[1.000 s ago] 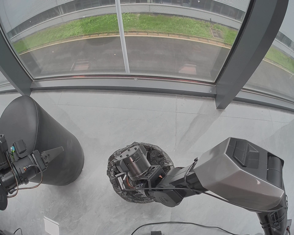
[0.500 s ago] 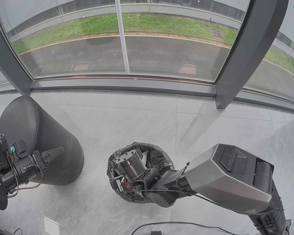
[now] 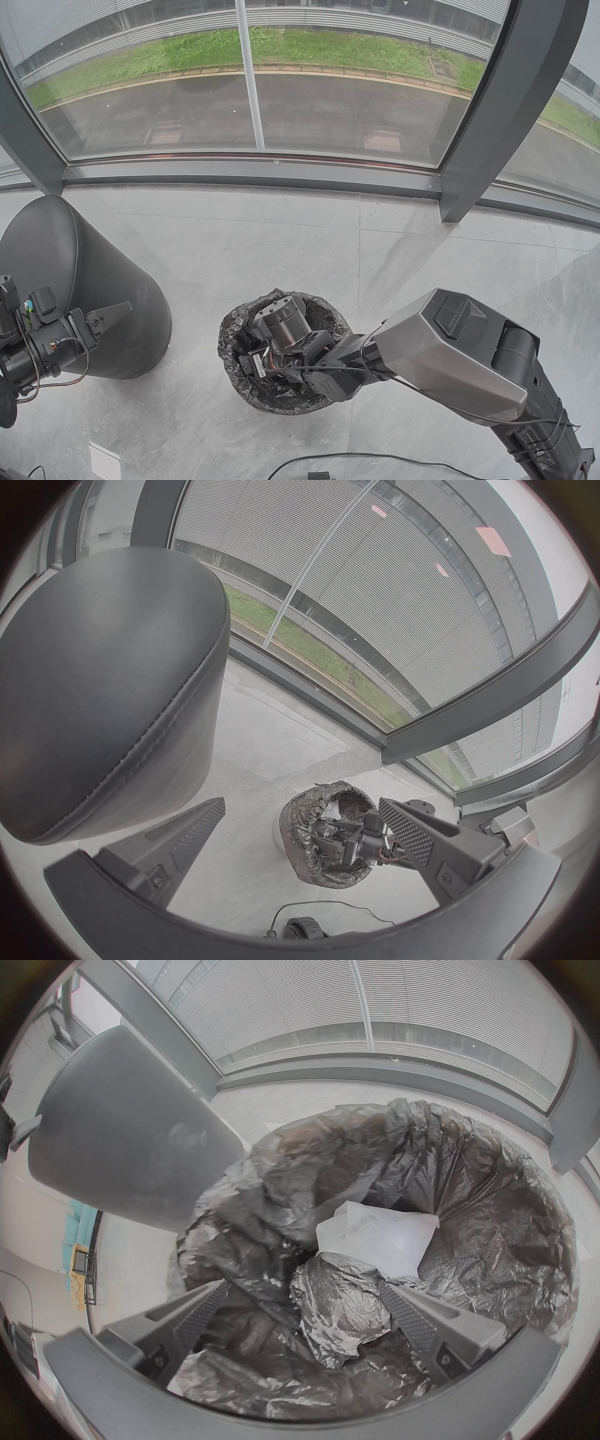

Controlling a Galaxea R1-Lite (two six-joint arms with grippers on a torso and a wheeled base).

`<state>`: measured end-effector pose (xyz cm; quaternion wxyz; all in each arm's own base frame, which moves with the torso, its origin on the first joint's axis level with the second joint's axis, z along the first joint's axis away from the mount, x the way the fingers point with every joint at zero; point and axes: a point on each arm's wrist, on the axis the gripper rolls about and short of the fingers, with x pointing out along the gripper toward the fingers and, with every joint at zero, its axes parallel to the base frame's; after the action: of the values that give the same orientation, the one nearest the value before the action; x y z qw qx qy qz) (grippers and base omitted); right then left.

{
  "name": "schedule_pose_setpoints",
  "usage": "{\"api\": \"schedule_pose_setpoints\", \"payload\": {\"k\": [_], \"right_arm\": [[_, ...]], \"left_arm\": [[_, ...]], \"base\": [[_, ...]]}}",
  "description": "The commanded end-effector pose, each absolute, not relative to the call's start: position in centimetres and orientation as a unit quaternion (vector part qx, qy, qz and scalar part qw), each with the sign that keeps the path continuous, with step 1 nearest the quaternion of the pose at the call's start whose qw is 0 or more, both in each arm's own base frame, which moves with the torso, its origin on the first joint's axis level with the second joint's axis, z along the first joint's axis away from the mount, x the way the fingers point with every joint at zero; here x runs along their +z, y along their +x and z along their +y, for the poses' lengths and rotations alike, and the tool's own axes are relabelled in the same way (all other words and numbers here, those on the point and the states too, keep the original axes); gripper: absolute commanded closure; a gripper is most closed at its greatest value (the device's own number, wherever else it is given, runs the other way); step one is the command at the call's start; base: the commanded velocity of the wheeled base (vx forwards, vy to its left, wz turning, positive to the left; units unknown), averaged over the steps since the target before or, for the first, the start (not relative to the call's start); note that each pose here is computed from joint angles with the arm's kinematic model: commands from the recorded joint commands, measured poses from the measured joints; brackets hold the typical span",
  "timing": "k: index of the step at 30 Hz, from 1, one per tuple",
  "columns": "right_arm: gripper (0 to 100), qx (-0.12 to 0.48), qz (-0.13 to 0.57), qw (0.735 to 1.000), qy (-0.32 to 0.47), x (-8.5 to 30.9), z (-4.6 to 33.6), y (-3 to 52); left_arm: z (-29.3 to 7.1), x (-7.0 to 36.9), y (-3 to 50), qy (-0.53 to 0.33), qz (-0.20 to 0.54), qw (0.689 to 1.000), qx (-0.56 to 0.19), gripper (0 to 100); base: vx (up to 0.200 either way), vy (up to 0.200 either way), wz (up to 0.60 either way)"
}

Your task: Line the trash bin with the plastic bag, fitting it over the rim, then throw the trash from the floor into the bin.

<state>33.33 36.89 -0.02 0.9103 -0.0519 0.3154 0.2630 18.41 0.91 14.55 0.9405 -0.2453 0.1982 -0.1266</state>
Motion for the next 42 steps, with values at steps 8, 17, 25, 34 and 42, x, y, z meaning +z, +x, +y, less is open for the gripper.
{"api": "schedule_pose_setpoints", "payload": {"k": [8, 17, 25, 34, 42], "right_arm": [[0, 0.255, 0.333, 0.907, -0.048, -2.2, 36.1, 35.5], [0, 0.253, 0.339, 0.905, -0.043, -2.7, 36.2, 37.0], [0, 0.252, 0.345, 0.903, -0.046, -3.0, 36.9, 37.7], [0, 0.247, 0.355, 0.901, -0.044, -3.7, 37.1, 37.9], [0, 0.247, 0.354, 0.901, -0.043, -3.6, 37.1, 38.0]], "left_arm": [[0.9, 14.2, 18.7, -0.247, 0.206, 0.939, -0.125, 0], [0.9, 14.2, 18.7, -0.248, 0.207, 0.938, -0.124, 0], [0.9, 14.2, 18.7, -0.248, 0.207, 0.938, -0.124, 0], [0.9, 14.1, 18.7, -0.248, 0.208, 0.938, -0.124, 0], [0.9, 14.1, 18.7, -0.248, 0.208, 0.938, -0.124, 0]], "base": [[0.000, 0.000, 0.00], [0.000, 0.000, 0.00], [0.000, 0.000, 0.00], [0.000, 0.000, 0.00], [0.000, 0.000, 0.00]]}}
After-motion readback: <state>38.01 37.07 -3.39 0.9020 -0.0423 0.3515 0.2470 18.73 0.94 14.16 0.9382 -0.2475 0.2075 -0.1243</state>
